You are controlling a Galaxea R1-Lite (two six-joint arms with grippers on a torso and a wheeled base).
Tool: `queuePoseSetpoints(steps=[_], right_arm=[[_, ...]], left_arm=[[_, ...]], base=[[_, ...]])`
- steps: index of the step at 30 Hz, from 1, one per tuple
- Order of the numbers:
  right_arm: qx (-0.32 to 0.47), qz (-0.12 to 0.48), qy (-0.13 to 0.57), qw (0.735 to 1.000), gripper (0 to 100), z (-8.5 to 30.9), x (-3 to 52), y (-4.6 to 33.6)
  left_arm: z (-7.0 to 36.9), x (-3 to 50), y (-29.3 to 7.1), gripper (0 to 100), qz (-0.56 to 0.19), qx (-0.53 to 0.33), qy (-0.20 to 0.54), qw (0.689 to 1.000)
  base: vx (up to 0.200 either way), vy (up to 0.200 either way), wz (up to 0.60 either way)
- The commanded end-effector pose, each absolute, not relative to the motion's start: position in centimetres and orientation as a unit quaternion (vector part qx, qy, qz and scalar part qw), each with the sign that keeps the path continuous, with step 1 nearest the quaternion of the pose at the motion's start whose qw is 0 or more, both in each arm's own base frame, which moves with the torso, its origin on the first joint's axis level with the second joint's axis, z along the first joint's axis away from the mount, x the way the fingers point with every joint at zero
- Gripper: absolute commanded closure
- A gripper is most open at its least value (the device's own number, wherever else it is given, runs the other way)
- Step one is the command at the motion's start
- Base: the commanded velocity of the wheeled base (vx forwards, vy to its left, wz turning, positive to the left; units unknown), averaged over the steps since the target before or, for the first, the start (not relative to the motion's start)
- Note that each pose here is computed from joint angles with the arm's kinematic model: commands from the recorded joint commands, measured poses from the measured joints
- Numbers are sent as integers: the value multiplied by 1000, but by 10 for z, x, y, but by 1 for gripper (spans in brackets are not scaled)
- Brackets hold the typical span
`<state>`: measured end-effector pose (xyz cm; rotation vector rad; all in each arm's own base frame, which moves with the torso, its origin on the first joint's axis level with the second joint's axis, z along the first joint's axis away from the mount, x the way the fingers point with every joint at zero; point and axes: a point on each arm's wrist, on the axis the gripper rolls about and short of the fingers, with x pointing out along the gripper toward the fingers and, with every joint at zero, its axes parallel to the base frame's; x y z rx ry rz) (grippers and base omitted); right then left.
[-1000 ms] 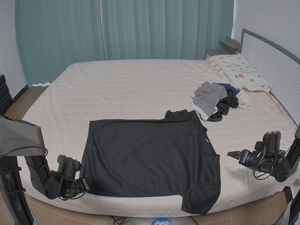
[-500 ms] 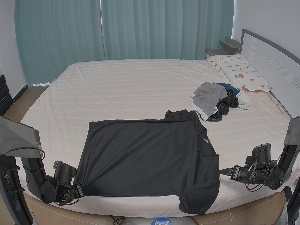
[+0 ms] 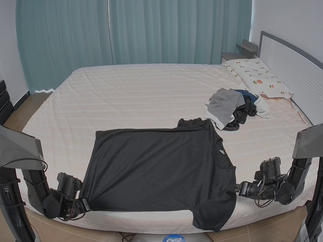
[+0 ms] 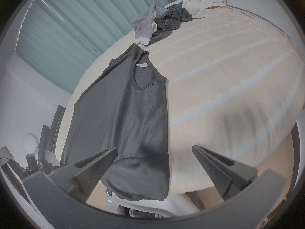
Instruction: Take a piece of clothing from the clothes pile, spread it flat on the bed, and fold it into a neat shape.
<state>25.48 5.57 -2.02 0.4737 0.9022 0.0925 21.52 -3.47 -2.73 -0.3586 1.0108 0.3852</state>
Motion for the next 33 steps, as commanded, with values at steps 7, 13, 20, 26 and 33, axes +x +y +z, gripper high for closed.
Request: queuePoseSetpoints(steps=[7, 13, 20, 26, 33], right_arm=[[212, 22, 443, 871, 0, -51, 276, 63], [210, 18, 446, 870, 100, -49, 272, 61], [203, 8, 458, 866, 100, -38, 249, 50], [182, 13, 474, 861, 100, -32, 229, 46], [175, 16, 479, 860, 100, -33, 225, 45]], left_arm=[[-29, 216, -35, 100, 182, -171, 480, 841], [-28, 217, -34, 100, 184, -171, 480, 841], [-29, 215, -32, 100, 187, -170, 482, 839], [-30, 212, -32, 100, 188, -166, 488, 836], [-34, 211, -31, 100, 190, -162, 495, 832]], base=[[0, 0, 0], [0, 0, 0], [0, 0, 0], [0, 0, 0], [0, 0, 0]])
